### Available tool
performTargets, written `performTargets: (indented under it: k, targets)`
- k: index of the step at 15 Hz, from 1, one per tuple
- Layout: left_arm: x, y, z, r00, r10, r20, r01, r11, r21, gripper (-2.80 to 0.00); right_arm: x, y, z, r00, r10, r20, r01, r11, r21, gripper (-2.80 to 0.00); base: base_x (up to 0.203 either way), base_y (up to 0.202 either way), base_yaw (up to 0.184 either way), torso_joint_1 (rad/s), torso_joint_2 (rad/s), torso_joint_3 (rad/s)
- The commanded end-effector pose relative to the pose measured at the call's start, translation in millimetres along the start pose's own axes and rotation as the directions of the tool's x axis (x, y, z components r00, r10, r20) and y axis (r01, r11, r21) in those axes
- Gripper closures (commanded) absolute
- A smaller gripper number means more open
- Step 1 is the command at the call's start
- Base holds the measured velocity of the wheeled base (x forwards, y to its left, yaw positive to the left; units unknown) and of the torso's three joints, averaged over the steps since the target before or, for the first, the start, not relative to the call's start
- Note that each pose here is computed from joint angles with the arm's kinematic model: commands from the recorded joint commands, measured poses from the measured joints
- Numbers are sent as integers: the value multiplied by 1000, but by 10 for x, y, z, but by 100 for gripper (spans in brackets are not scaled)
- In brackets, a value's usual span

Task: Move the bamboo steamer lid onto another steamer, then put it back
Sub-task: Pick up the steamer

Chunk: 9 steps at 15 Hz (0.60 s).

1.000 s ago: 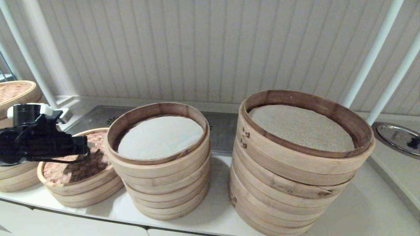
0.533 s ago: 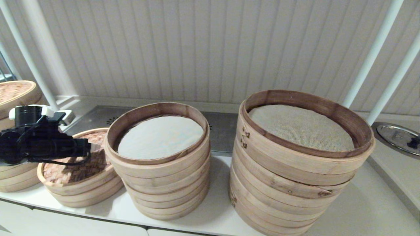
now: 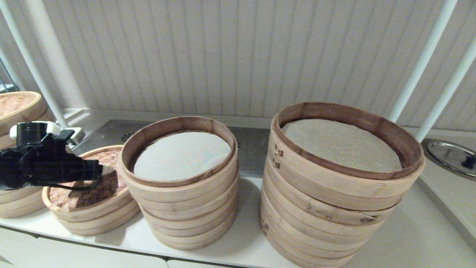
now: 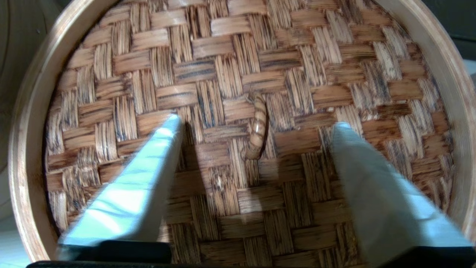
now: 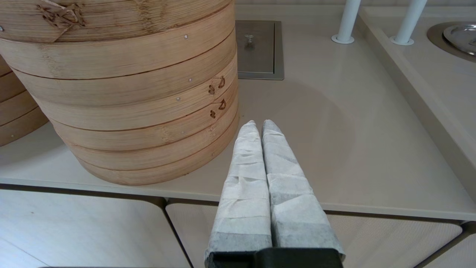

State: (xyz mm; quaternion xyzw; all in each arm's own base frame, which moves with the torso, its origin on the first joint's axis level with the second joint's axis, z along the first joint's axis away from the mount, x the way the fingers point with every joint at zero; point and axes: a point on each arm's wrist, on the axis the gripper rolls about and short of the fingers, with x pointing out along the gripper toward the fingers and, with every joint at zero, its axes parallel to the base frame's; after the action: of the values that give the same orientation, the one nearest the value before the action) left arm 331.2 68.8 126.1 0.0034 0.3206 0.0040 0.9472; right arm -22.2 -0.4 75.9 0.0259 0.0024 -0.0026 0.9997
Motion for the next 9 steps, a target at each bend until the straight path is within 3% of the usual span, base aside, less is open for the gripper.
performTargets:
  k: [1,9]
  targets:
    - [4,-1,-30,1000,0,-7,1,1000,5,0,1,0,-4,1000,0,-1,0,1000,0,0,0,0,0,0,0,0]
    - [23,35,-63,1000,6,-19,-7,1000,-6,0,1,0,-4,1000,0,-1,0,1000,0,0,0,0,0,0,0,0]
